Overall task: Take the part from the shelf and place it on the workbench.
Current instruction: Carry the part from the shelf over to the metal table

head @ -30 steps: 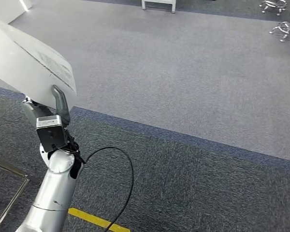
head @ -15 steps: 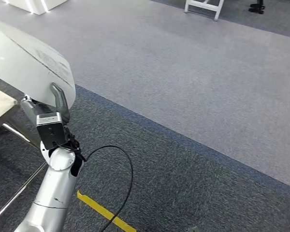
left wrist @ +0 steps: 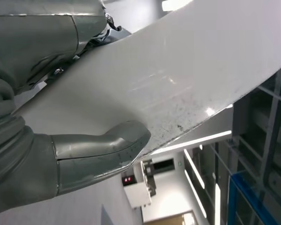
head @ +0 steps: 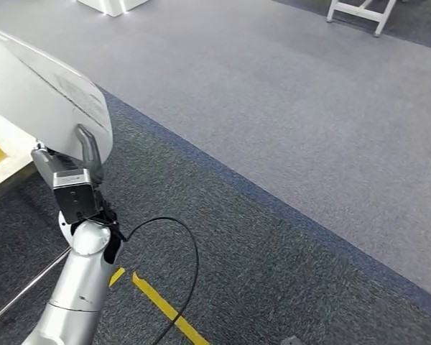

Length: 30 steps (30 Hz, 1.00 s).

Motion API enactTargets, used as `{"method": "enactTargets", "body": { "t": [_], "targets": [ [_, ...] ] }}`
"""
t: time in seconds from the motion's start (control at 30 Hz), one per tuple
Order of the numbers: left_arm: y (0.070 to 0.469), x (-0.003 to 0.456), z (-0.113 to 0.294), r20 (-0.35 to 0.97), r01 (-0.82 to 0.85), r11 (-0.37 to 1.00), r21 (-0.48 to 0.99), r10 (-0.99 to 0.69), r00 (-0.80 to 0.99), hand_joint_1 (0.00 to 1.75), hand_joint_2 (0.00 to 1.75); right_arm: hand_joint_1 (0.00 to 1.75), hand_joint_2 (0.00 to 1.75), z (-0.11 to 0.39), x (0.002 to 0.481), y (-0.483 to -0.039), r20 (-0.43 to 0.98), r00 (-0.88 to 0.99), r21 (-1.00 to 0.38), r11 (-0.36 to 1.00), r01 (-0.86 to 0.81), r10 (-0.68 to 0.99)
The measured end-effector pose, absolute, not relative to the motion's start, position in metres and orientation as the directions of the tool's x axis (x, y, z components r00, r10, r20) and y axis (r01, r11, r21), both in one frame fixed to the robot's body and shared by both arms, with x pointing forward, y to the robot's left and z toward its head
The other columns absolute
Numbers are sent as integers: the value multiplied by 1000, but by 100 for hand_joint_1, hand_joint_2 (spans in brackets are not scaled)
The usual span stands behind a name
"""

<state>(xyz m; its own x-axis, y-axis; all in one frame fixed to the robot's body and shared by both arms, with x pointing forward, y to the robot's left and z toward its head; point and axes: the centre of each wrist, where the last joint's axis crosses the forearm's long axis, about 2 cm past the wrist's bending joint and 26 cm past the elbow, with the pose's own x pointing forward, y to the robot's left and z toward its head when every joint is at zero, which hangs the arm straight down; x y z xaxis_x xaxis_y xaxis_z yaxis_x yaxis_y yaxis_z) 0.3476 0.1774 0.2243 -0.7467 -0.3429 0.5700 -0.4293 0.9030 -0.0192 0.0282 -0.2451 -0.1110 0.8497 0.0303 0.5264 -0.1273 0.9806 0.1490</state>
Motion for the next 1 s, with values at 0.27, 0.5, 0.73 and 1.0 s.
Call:
{"method": "enactTargets", "body": {
  "t": [0.27, 0.5, 0.73, 1.0],
  "targets": [
    [178, 347, 221, 577, -429, 903, -14, -343, -741, 175, 175, 0, 0, -111, 28, -244, 525, 851, 148, 981, -123, 28],
    [175, 347, 223, 577, -427, 904, -21, -338, -744, 175, 175, 0, 0, -111, 30, -244, 530, 848, 147, 981, -123, 27],
    [173, 346, 220, 585, -424, 905, -18, -335, -739, 175, 175, 0, 0, -111, 28, -244, 526, 850, 148, 981, -123, 27],
    [173, 346, 220, 585, -425, 905, -18, -335, -739, 175, 175, 0, 0, -111, 28, -244, 528, 849, 148, 981, -123, 27]
  ]
}}
